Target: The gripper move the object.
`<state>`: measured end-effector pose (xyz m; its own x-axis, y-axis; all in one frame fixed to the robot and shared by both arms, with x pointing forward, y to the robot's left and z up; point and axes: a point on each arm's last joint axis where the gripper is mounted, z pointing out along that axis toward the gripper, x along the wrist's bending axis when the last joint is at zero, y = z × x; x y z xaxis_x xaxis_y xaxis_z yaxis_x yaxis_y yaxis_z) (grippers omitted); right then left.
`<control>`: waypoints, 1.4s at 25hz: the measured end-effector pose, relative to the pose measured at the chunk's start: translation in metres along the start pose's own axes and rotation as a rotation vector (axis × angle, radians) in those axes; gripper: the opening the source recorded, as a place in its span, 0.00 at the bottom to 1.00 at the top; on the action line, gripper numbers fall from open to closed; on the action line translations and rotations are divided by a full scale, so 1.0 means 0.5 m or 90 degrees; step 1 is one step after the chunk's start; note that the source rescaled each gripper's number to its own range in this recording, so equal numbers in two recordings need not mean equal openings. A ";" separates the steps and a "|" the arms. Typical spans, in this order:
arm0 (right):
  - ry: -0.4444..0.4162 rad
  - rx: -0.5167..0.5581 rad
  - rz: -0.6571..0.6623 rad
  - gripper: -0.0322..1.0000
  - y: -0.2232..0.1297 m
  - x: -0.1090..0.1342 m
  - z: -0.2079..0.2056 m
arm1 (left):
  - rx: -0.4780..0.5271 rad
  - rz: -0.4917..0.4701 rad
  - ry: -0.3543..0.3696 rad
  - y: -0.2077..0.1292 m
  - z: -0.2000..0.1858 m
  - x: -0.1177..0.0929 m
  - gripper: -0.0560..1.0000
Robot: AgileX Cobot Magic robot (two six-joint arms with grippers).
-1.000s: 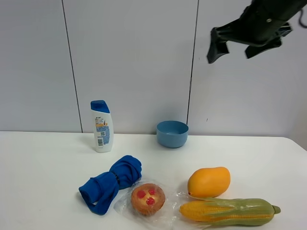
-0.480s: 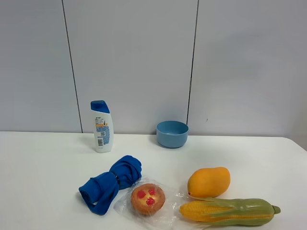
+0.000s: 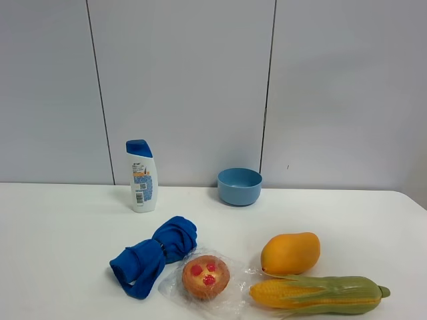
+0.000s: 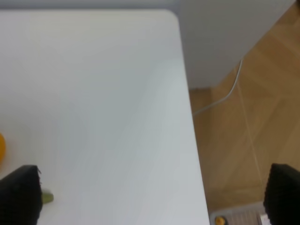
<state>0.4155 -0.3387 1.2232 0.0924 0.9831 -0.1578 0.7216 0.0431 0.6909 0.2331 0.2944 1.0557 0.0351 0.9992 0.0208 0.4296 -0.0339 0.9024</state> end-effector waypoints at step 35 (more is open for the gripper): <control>0.116 -0.161 -0.057 0.91 -0.451 0.124 -0.036 | 0.000 0.000 0.000 0.000 0.000 0.000 1.00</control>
<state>0.2462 -0.2842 1.0702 -0.1038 0.9882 -0.1129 0.5259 0.1508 0.8370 0.2331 0.2944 1.0557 0.0351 0.9992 0.0208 0.4296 -0.0339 0.9024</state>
